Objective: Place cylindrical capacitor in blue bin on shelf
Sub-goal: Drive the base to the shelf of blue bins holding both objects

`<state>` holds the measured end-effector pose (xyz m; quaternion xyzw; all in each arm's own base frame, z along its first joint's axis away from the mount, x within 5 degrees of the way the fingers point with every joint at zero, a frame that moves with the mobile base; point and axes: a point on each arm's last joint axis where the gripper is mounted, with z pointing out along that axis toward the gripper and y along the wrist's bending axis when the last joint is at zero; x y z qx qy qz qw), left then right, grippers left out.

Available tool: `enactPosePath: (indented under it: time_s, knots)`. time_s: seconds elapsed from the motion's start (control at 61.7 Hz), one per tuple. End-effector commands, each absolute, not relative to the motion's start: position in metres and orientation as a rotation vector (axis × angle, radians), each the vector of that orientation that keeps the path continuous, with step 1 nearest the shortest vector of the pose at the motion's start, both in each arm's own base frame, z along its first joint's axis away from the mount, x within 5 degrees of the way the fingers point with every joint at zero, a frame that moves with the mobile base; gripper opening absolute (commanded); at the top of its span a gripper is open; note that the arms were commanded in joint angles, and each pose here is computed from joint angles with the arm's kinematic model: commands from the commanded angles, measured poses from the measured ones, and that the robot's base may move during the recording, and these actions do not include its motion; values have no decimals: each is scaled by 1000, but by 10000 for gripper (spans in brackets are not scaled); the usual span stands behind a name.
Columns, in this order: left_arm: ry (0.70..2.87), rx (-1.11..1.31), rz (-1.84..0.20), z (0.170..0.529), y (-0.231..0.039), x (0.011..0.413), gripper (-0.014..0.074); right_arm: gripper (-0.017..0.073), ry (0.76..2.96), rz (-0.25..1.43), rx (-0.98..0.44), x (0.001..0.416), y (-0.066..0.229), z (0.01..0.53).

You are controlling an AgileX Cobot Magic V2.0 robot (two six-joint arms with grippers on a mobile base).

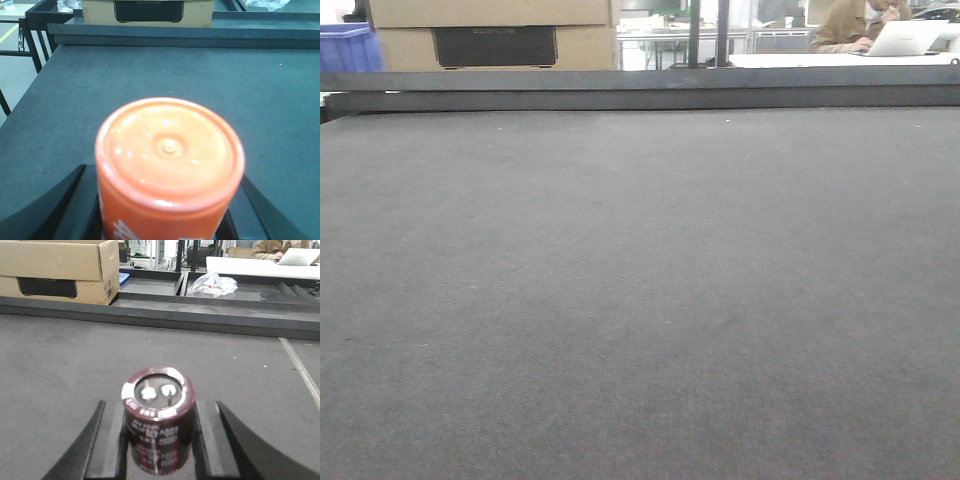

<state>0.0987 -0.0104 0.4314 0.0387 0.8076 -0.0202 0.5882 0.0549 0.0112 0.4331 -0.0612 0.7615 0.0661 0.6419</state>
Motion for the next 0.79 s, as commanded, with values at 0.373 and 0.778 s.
enactPosePath:
  time_s: [0.373,0.778]
  knots:
    - [1865,92,-53,432,-11,98,-111,-153,1694,139,-142,53,10,437]
    - [1863,92,-53,433,-11,98,-111,-153,1694,139,-142,53,10,437]
